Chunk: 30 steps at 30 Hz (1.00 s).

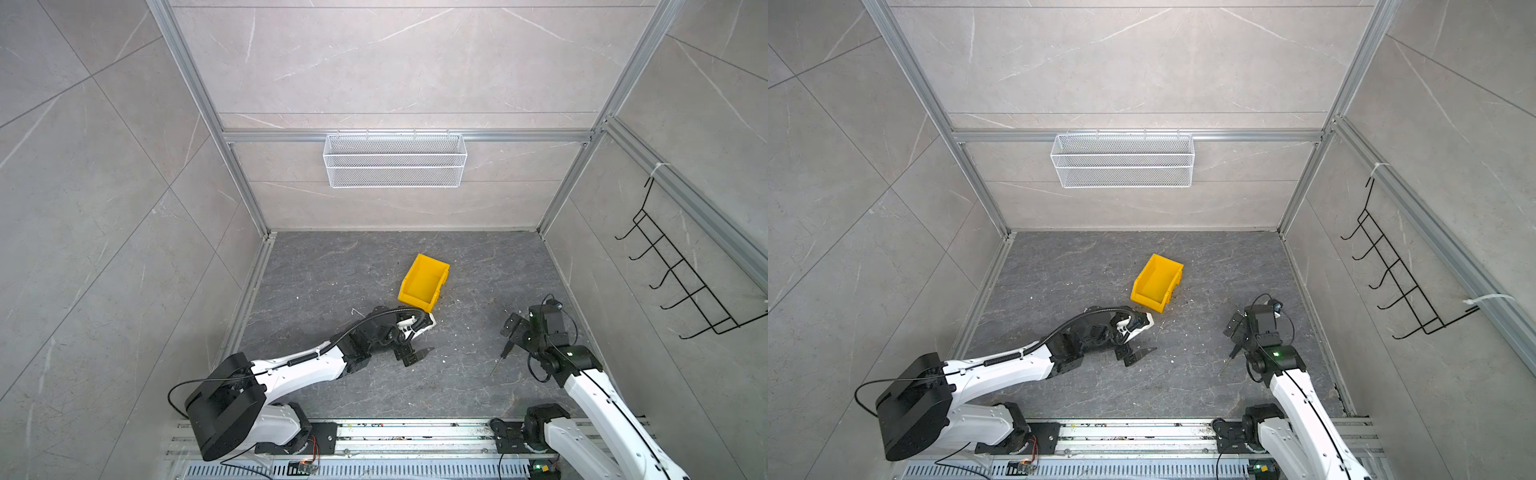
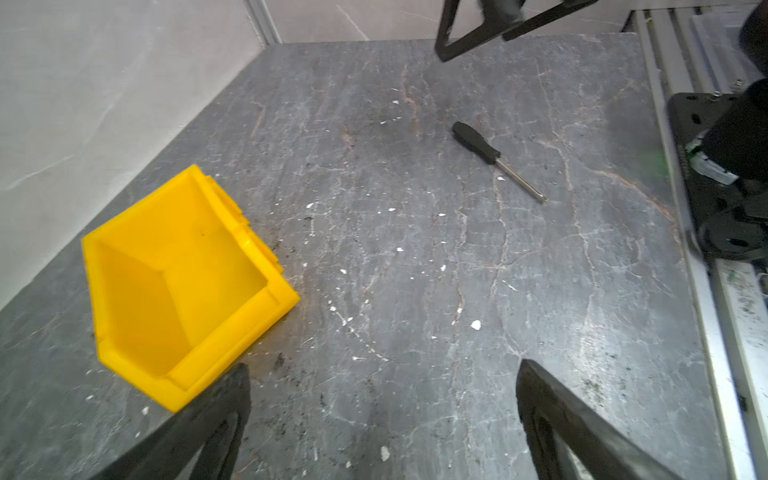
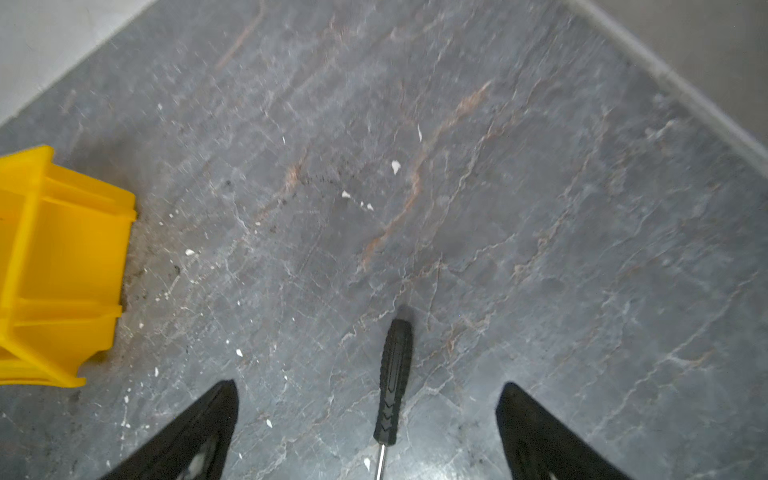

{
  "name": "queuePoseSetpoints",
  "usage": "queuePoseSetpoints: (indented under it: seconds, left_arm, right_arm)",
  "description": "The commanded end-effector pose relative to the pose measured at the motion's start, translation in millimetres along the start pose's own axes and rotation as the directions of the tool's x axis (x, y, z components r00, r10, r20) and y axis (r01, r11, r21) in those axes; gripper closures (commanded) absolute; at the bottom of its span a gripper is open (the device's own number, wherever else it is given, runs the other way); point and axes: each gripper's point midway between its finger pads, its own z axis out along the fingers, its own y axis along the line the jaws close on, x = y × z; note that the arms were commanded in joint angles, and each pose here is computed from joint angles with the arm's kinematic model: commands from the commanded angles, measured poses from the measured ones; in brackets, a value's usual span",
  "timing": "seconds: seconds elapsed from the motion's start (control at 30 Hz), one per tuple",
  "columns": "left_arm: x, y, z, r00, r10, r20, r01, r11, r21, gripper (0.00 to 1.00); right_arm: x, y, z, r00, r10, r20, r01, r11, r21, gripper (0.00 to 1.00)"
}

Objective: Put the screwdriver in the bin
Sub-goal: 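Lower the right gripper over the black screwdriver handle while the left arm reaches forward, then close the right gripper on the screwdriver handle and lift it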

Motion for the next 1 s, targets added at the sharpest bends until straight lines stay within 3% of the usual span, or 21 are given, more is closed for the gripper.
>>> queuePoseSetpoints:
  seconds: [0.0,0.13,0.33,0.5,0.97]
  left_arm:
    - [-16.7,-13.7,6.4,0.998,0.059,0.025,-0.060,0.996,0.059,0.00]
    - [-16.8,-22.9,11.1,0.998,0.061,0.022,-0.063,0.994,0.087,0.00]
    - [-15.6,-26.0,12.9,0.998,0.068,0.018,-0.069,0.993,0.093,0.00]
    - [-15.4,-26.7,11.5,0.997,0.069,0.017,-0.070,0.993,0.092,0.00]
    - [-11.7,-26.5,12.3,0.998,0.068,0.013,-0.069,0.994,0.087,0.00]
  right_arm:
    - [24.8,4.0,18.3,0.993,0.025,-0.116,-0.027,1.000,-0.014,0.01]
    - [37.6,3.5,34.0,0.982,0.023,-0.189,-0.020,1.000,0.016,0.02]
    - [51.6,3.6,50.6,0.962,0.027,-0.271,-0.015,0.999,0.047,0.14]
    - [57.6,-6.2,56.9,0.954,0.062,-0.292,-0.029,0.993,0.116,0.31]
    - [49.4,-15.1,71.0,0.954,0.045,-0.297,0.006,0.986,0.169,0.49]
